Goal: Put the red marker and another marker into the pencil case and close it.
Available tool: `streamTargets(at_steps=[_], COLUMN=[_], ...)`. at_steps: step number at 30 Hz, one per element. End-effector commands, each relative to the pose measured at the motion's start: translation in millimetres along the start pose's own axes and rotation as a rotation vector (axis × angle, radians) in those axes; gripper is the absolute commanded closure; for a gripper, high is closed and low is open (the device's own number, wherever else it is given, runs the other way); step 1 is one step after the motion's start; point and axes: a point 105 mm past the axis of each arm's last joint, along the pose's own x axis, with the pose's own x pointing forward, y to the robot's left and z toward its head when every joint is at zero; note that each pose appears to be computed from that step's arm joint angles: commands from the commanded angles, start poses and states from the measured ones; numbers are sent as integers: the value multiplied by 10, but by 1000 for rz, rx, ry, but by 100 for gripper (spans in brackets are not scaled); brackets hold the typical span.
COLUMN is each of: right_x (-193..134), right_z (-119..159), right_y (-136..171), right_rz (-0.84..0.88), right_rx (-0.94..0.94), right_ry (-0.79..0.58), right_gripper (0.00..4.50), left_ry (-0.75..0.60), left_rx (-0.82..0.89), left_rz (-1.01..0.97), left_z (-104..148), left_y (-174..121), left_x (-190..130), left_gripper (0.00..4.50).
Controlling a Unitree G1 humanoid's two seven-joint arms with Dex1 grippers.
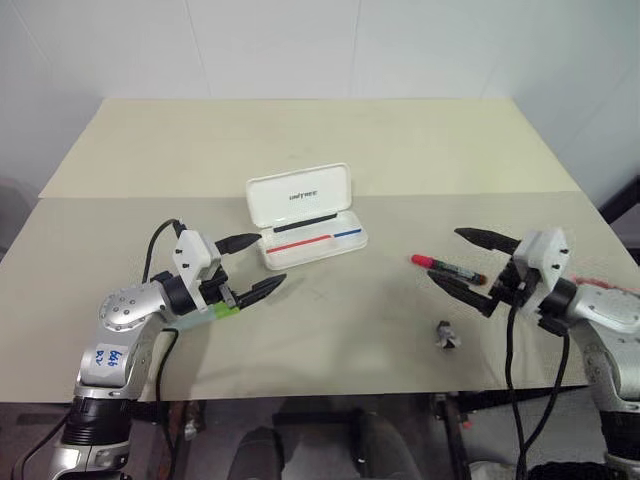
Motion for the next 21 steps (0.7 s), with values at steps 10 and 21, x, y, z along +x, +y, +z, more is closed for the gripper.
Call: streamTargets(at_steps=[10,21], right_x=[115,347], right_z=[110,92], right_y=[68,232], right_rz=[63,197], right_rx=[-19,16], right_ry=[-59,-118], right_gripper=[0,0], left_ry=[3,37], left_rx=[54,94], left_rz=[-24,-62], left_z=[91,158], left_y=[2,163], left_x=[-26,-50], left_gripper=[5,96])
